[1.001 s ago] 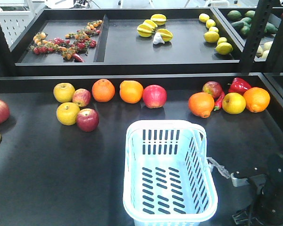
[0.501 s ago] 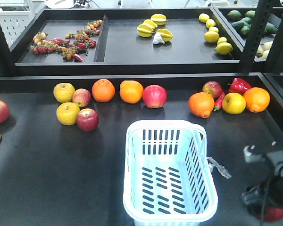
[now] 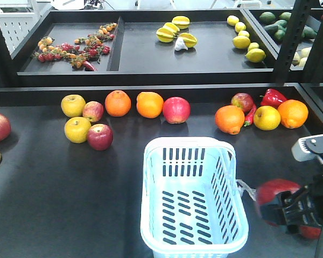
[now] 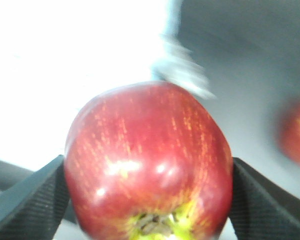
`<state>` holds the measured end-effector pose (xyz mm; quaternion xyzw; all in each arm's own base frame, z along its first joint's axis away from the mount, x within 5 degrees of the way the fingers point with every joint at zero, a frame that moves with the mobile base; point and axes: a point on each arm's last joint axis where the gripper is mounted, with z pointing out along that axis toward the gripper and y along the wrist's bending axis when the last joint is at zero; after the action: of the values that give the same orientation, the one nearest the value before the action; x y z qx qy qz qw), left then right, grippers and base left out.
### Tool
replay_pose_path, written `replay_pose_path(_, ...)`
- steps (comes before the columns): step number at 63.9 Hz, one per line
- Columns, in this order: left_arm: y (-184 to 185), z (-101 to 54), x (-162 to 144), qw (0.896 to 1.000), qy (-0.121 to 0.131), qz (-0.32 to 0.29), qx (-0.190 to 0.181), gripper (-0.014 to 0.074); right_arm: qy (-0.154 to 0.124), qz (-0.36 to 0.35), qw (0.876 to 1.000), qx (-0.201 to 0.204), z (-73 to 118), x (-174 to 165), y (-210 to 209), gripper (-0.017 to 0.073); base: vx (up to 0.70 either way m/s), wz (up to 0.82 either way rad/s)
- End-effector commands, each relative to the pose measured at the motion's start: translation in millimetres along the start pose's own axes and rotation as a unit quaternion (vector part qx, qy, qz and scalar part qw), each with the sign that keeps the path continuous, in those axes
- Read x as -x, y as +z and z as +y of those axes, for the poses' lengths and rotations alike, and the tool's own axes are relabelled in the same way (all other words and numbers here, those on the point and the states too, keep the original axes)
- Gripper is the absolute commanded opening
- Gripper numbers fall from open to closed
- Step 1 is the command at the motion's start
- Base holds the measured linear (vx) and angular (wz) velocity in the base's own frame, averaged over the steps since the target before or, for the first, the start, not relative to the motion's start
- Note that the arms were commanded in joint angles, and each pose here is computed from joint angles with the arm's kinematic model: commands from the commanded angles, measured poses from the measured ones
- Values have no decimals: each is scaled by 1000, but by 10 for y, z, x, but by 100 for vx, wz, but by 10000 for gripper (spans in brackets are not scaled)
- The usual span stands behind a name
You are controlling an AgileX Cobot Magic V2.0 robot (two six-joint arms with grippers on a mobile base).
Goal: Pick three apples into basket with both arms
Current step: 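Lift the red apple and move it over the basket with the right gripper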
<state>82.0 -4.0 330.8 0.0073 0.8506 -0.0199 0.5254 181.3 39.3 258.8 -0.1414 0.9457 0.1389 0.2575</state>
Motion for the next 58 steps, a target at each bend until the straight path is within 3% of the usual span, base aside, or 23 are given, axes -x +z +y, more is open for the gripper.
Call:
replay_pose_path(1,-35,-13,117,999,-4,-38,-8,593,-37,-67,996,44,102,147,-85,246,0,0)
replay_pose_path(8,-35,-13,117,999,-4,-38,-8,593,-69,-93,990,81,160,205,-62,246,0,0)
replay_pose_path(21,-35,-13,117,999,-4,-38,-8,593,-83,-105,982,130,183,298,103,246,0,0)
replay_pose_path(30,-35,-13,117,999,-4,-38,-8,593,-133,-78,977,146,304,317,355,246,0,0)
replay_pose_path(44,-35,-13,116,999,-4,-38,-8,593,-158,-71,979,107,443,368,725,261,0,0)
replay_pose_path(58,-35,-12,115,999,-4,-37,-7,593,-153,-66,981,99,452,369,816,416,0,0)
